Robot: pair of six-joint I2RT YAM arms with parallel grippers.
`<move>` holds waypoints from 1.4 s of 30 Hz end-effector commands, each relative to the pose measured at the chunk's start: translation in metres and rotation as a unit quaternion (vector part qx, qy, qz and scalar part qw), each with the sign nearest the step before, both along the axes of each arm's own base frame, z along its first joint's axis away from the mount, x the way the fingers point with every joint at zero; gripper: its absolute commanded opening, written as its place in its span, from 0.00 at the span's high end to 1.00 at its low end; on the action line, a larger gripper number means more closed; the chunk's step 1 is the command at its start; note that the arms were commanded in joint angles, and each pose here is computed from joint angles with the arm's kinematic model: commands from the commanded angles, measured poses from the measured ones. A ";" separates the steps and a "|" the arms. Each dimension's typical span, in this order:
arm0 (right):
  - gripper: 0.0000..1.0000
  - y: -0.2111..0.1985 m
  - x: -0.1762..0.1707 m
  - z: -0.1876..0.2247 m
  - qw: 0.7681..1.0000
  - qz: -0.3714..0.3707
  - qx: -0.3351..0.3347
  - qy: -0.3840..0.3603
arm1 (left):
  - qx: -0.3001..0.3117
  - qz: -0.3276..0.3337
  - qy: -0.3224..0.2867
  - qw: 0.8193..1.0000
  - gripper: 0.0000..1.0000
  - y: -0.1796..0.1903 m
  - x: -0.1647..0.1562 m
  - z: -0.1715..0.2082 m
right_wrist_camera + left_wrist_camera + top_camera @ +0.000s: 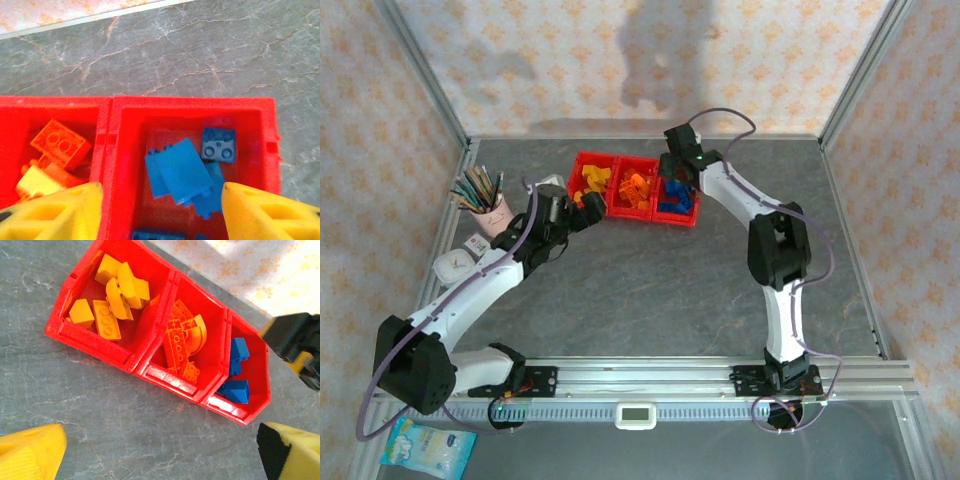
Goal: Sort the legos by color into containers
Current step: Place the lego in the container, then reset both arms
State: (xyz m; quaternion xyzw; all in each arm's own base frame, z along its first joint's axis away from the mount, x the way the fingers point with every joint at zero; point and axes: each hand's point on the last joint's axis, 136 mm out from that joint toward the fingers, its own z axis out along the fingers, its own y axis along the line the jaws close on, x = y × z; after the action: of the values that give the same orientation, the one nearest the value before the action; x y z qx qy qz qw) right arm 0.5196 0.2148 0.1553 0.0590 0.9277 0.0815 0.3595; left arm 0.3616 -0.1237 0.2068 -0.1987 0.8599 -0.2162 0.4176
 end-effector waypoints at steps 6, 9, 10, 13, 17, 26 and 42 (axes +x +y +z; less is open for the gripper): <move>0.05 -0.038 -0.057 0.086 0.994 -0.022 0.036 -0.105 | 0.072 0.088 -0.038 0.993 0.01 0.065 -0.017 0.009; 0.00 -0.084 -0.078 0.085 0.987 -0.089 0.001 -0.133 | 0.108 0.146 -0.044 0.982 0.01 0.104 -0.027 0.006; 0.00 -0.104 -0.085 0.083 0.983 -0.119 -0.015 -0.141 | 0.131 0.168 -0.049 0.976 0.01 0.119 -0.030 0.005; 0.00 -0.164 -0.112 0.064 0.962 -0.203 -0.069 -0.166 | 0.199 0.245 -0.062 0.947 0.01 0.164 -0.043 -0.002; 0.00 -0.228 -0.144 0.029 0.930 -0.279 -0.127 -0.202 | 0.268 0.302 -0.099 0.910 0.01 0.202 -0.052 -0.016; 0.00 -0.262 -0.140 -0.022 0.925 -0.252 -0.100 -0.266 | 0.287 0.250 -0.205 0.902 0.01 0.194 -0.034 -0.053; 0.00 -0.235 -0.144 -0.033 0.936 -0.121 -0.060 -0.326 | 0.294 0.152 -0.232 0.915 0.00 0.173 0.005 -0.073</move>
State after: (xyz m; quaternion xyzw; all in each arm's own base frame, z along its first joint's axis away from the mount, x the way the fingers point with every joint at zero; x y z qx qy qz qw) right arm 0.3683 -0.0231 0.0960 0.1312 0.7796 -0.0176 0.6121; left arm 0.3581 0.0460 0.1209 -0.1374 0.7361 0.0832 0.6576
